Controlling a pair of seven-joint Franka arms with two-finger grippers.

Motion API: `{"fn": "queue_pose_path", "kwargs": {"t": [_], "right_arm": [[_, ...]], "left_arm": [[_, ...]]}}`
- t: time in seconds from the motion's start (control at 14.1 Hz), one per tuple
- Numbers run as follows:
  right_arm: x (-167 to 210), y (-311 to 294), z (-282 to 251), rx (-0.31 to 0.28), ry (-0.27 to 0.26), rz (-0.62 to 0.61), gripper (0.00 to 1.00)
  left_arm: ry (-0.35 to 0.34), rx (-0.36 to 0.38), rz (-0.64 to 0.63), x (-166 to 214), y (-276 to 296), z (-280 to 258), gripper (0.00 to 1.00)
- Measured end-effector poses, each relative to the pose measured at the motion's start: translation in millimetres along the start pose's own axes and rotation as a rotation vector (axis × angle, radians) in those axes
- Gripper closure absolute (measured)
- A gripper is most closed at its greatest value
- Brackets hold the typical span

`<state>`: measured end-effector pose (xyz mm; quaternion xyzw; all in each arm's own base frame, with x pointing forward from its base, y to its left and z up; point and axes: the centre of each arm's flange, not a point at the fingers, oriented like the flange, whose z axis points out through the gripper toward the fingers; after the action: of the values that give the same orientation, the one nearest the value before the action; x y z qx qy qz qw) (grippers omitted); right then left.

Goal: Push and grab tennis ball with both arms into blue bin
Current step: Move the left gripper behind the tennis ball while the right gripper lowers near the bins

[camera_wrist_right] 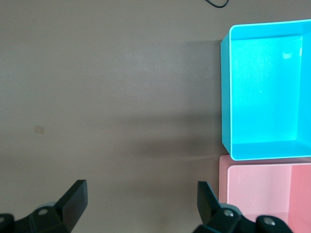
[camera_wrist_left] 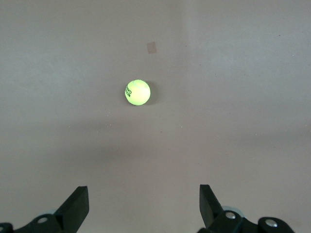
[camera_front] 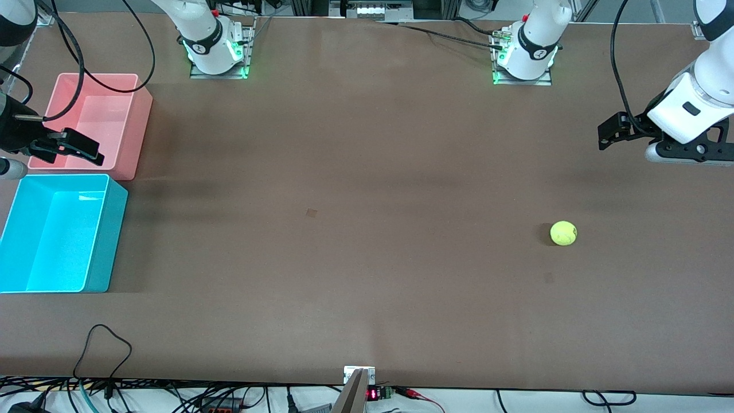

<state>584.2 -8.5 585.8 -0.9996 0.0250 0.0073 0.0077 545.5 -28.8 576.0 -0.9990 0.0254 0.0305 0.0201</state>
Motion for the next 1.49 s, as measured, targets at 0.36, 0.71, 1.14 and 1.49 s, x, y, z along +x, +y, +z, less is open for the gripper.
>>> {"fn": "queue_pose_path", "kwargs": {"t": [0.36, 0.71, 1.14, 1.49], "right_arm": [[0.0, 0.0, 0.0, 0.0, 0.0, 0.0, 0.0], [0.1, 0.5, 0.0, 0.0, 0.0, 0.001, 0.0], [1.0, 0.9, 0.7, 0.009, 0.002, 0.006, 0.0], [6.1, 1.5, 13.2, 0.012, -0.019, 0.008, 0.0]], "left_arm": [[-0.002, 0.0, 0.0, -0.2, -0.2, 0.2, 0.0], [-0.065, 0.0, 0.0, -1.1, -0.1, 12.0, 0.0], [-0.244, -0.003, 0.006, 0.4, -2.7, 53.2, 0.0], [-0.252, -0.02, 0.087, 12.4, -12.4, 58.5, 0.05]]}}
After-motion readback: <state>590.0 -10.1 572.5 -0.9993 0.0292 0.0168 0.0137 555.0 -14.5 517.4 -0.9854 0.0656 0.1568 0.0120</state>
